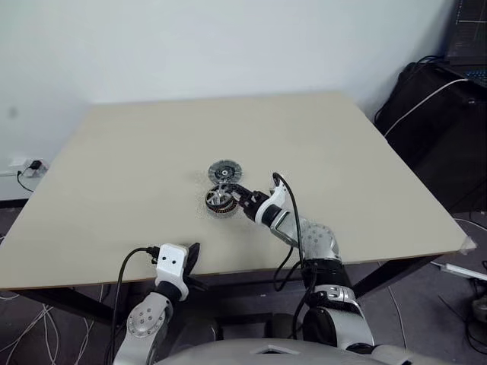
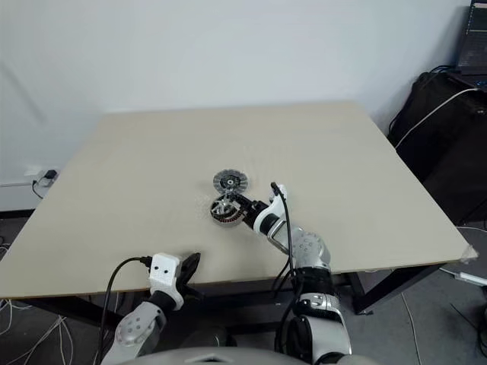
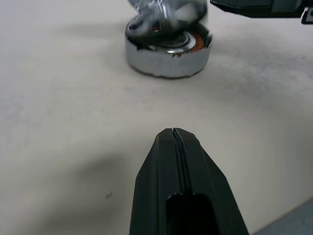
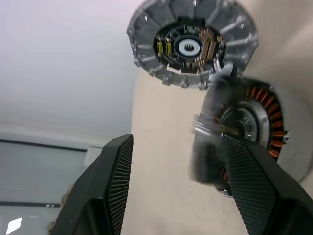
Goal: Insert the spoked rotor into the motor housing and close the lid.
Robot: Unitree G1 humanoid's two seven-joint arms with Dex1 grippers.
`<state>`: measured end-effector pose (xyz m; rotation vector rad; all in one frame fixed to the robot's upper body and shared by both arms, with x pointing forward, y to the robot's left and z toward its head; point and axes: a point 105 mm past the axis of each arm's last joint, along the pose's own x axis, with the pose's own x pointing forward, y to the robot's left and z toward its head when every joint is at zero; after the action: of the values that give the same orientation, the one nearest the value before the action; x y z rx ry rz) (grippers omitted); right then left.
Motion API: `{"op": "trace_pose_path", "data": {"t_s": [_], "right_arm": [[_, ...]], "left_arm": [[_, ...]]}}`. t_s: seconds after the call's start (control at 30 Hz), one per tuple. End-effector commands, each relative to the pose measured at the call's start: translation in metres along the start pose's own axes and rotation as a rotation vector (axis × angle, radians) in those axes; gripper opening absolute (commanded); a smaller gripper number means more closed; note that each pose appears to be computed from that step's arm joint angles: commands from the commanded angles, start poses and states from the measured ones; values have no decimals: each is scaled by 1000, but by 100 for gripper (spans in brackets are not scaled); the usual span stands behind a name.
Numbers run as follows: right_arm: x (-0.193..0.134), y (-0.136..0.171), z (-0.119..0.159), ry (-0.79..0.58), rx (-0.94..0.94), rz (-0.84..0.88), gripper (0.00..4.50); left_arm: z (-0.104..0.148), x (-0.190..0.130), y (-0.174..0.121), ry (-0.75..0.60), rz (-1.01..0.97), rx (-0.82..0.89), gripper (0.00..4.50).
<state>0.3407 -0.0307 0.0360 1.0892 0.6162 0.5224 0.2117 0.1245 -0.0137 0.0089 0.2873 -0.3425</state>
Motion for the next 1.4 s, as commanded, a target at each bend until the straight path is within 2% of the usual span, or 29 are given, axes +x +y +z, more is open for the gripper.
{"op": "trace_pose_path", "data": {"t_s": [0.03, 0.13, 0.27, 0.5, 0.57, 0.6, 0.97, 1.2, 1.4], "right_arm": [[-4, 4, 5, -9, -64, -25, 303], [-6, -1, 4, 2, -151, -77, 303], [-5, 19, 2, -12, -464, -47, 303], [17, 44, -17, -24, -1054, -9, 74], [26, 45, -23, 4, -1114, 0, 11], [31, 44, -25, 14, -1131, 0, 1], [62, 32, -22, 80, -1186, -76, 1], [65, 9, -17, 137, -1175, -165, 1], [60, -11, -25, 237, -1199, -223, 1]], "left_arm": [[19, 2, -2, -58, -4, 13, 0], [21, 2, -3, -60, -4, 13, 0], [23, 1, -3, -64, -2, 14, 0], [28, 1, -4, -73, -3, 22, 0], [31, 2, -5, -77, -3, 23, 0], [32, 2, -5, -77, -3, 23, 0], [41, -3, -8, -81, 21, 9, 0], [42, -3, -9, -81, 24, 8, 0], [38, -2, -7, -75, 25, 7, 0]]}}
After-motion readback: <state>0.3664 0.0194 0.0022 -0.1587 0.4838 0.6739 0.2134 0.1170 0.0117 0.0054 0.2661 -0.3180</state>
